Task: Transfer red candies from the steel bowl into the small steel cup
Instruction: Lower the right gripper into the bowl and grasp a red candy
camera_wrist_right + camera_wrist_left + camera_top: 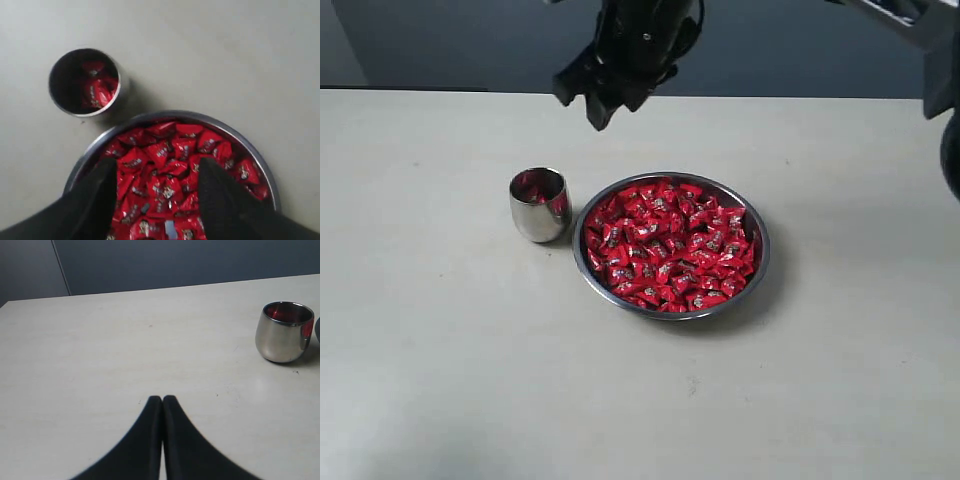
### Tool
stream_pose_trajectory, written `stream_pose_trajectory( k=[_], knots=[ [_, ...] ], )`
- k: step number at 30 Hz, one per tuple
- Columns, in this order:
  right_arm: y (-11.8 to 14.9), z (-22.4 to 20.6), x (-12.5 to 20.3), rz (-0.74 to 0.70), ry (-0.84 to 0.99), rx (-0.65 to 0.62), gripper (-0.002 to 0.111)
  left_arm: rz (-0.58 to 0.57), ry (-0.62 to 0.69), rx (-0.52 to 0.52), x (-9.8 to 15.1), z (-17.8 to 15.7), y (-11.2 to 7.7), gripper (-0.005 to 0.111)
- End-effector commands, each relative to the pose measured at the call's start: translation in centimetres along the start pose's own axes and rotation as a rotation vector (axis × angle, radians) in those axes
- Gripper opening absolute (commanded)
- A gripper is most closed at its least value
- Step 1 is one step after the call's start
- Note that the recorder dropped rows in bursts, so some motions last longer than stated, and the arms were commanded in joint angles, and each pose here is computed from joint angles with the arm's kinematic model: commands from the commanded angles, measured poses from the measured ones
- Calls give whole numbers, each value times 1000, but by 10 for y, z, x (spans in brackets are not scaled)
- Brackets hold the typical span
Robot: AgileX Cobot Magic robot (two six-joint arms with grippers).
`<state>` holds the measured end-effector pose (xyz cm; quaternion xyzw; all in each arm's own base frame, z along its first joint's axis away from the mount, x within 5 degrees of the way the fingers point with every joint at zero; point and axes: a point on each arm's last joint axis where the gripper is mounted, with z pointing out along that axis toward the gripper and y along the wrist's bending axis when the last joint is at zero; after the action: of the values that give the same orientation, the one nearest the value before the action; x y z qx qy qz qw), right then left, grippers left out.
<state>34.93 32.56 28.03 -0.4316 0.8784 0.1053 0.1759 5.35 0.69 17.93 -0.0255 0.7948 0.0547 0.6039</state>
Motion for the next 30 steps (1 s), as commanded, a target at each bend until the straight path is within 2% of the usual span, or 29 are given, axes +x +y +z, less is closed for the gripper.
stream_pose_trajectory(
  k=[1, 10, 13, 18, 30],
  knots=[
    [-10, 0, 25, 42, 56, 3, 49, 0, -20, 4, -3, -1, 0, 0],
    [-9, 54, 74, 69, 67, 15, 49, 0, -20, 4, -3, -1, 0, 0],
    [-9, 74, 78, 88, 86, -2, 49, 0, -20, 4, -3, -1, 0, 0],
    [-11, 95, 79, 109, 69, -5, 61, 0, -20, 4, -3, -1, 0, 0],
    [-12, 122, 84, 131, 76, -15, 61, 0, -20, 4, -3, -1, 0, 0]
  ],
)
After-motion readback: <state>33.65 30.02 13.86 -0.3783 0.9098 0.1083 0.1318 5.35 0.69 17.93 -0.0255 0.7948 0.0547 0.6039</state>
